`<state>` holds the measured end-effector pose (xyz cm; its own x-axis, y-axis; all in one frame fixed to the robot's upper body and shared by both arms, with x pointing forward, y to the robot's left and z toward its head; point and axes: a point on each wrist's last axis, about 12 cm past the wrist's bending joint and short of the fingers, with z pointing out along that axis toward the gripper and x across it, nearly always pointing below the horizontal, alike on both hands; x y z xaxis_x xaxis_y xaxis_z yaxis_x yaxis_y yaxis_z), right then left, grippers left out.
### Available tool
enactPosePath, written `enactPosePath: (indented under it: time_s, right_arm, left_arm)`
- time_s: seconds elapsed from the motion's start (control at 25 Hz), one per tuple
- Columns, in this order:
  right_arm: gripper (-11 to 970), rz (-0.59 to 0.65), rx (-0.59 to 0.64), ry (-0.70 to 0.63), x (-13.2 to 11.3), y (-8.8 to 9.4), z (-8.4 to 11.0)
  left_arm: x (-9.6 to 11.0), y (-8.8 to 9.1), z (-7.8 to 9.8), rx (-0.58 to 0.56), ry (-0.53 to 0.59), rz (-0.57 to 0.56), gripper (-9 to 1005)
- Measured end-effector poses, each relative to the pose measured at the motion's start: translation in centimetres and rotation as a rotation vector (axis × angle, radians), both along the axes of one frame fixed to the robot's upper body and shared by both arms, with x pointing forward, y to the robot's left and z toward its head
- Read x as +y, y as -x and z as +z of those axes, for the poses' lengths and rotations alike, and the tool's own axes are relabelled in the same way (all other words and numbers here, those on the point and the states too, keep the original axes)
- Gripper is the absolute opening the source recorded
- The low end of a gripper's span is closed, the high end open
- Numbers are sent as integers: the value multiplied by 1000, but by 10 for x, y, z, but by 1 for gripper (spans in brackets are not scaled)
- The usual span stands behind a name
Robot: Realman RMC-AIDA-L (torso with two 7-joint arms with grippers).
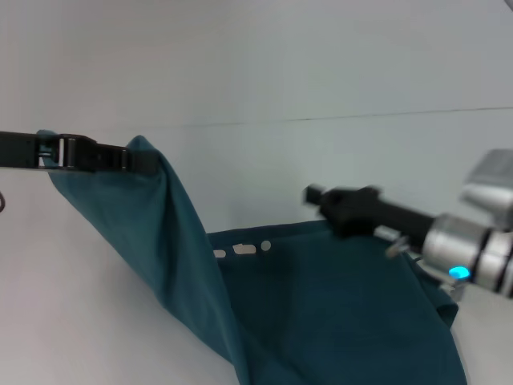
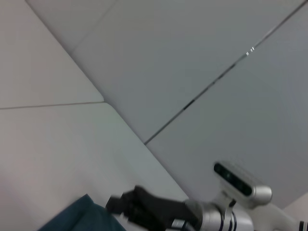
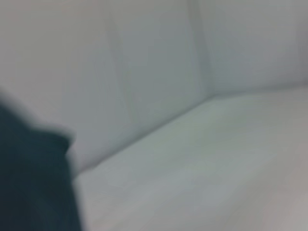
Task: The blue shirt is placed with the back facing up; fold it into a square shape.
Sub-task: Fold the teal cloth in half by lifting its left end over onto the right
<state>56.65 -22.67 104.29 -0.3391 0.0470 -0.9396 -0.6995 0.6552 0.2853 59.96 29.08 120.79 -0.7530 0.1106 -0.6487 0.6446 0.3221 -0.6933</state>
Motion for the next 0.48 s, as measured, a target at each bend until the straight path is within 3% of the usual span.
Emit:
enactPosePath:
  time_s: [0.28, 0.48]
  right_arm:
    - [-2, -241, -38, -128, -76, 25, 11]
    - [-2, -343, -51, -157, -108, 43, 13]
  left_arm:
    - [-26, -9, 9, -38, -38, -95, 62]
    - [-63, -18, 16, -59, -91, -188, 63]
